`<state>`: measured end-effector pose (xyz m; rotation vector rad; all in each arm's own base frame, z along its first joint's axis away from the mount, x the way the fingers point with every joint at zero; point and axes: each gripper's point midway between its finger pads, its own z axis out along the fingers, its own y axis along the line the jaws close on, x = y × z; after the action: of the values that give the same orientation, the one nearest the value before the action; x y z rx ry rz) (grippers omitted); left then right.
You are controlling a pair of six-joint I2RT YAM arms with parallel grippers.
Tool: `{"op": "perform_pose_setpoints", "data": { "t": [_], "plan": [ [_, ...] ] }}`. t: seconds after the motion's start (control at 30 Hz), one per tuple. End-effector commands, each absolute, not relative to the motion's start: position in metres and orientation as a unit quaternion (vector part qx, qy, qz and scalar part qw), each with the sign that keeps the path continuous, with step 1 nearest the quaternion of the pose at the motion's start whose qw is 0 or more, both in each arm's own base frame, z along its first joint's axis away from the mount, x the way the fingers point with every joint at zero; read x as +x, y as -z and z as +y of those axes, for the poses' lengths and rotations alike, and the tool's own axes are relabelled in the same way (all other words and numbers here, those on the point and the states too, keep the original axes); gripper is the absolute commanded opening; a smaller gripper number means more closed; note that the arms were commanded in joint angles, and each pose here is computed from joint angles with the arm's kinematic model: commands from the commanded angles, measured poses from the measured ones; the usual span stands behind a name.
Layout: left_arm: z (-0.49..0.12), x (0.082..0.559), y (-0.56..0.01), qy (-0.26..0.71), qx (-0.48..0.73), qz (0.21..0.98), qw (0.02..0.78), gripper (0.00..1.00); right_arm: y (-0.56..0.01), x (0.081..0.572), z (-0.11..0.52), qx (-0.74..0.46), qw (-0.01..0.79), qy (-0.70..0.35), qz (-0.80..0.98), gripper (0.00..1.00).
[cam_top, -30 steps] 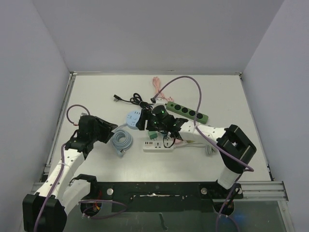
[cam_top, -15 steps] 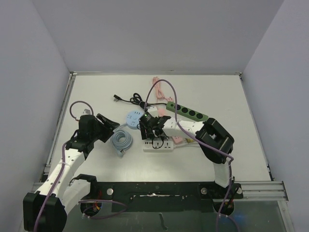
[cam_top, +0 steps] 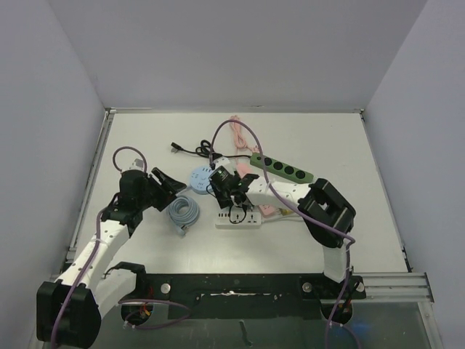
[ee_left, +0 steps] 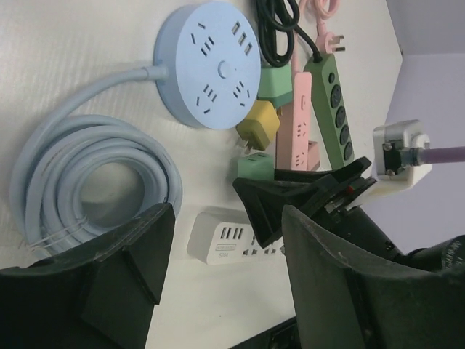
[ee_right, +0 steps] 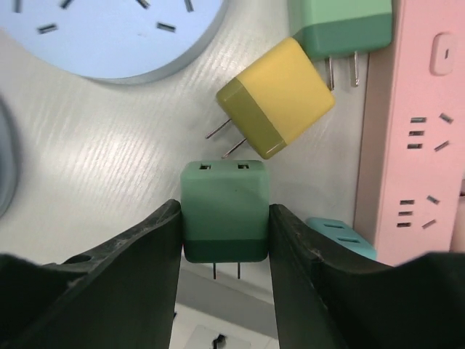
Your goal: Insert the plug
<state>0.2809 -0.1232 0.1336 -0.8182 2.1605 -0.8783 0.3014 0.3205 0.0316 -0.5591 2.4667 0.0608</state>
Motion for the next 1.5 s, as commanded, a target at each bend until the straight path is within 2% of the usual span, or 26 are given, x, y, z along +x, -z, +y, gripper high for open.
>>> {"op": "perform_pose_setpoints", "data": {
  "t": [0.0,0.1,0.2,0.4,0.83,0.9,1.03,1.13,1.23,1.4,1.47],
  "plan": [
    [-0.148,0.288,-0.164,0.402,-0.227,0.817,0.344,0.61,-0.116,0.316,0.346,-0.270,0.399,-0.115,0.869,0.32],
    [-0.161,0.285,-0.170,0.430,-0.197,0.817,0.331,0.64,-0.142,0.304,0.355,-0.303,0.415,-0.211,0.831,0.32],
    [-0.180,0.276,-0.181,0.480,-0.161,0.805,0.311,0.65,-0.165,0.290,0.356,-0.353,0.446,-0.263,0.780,0.33],
    [-0.215,0.261,-0.206,0.565,-0.093,0.773,0.275,0.67,-0.195,0.278,0.356,-0.423,0.481,-0.276,0.717,0.33],
    [-0.252,0.246,-0.213,0.607,-0.053,0.760,0.226,0.67,-0.215,0.254,0.362,-0.476,0.484,-0.313,0.665,0.34],
    [-0.256,0.245,-0.208,0.605,-0.054,0.764,0.216,0.61,-0.216,0.253,0.363,-0.477,0.483,-0.316,0.663,0.34],
    [-0.256,0.245,-0.205,0.602,-0.058,0.767,0.215,0.43,-0.218,0.253,0.364,-0.475,0.482,-0.320,0.663,0.36],
    [-0.256,0.245,-0.205,0.600,-0.051,0.766,0.223,0.24,-0.218,0.250,0.363,-0.467,0.483,-0.329,0.664,0.39],
    [-0.255,0.247,-0.208,0.600,-0.040,0.763,0.236,0.11,-0.221,0.247,0.363,-0.450,0.484,-0.343,0.667,0.43],
    [-0.255,0.248,-0.214,0.592,-0.004,0.763,0.261,0.04,-0.230,0.246,0.356,-0.404,0.491,-0.358,0.683,0.65],
    [-0.254,0.250,-0.215,0.578,0.022,0.767,0.278,0.03,-0.240,0.247,0.353,-0.374,0.498,-0.371,0.689,0.69]
  ]
}}
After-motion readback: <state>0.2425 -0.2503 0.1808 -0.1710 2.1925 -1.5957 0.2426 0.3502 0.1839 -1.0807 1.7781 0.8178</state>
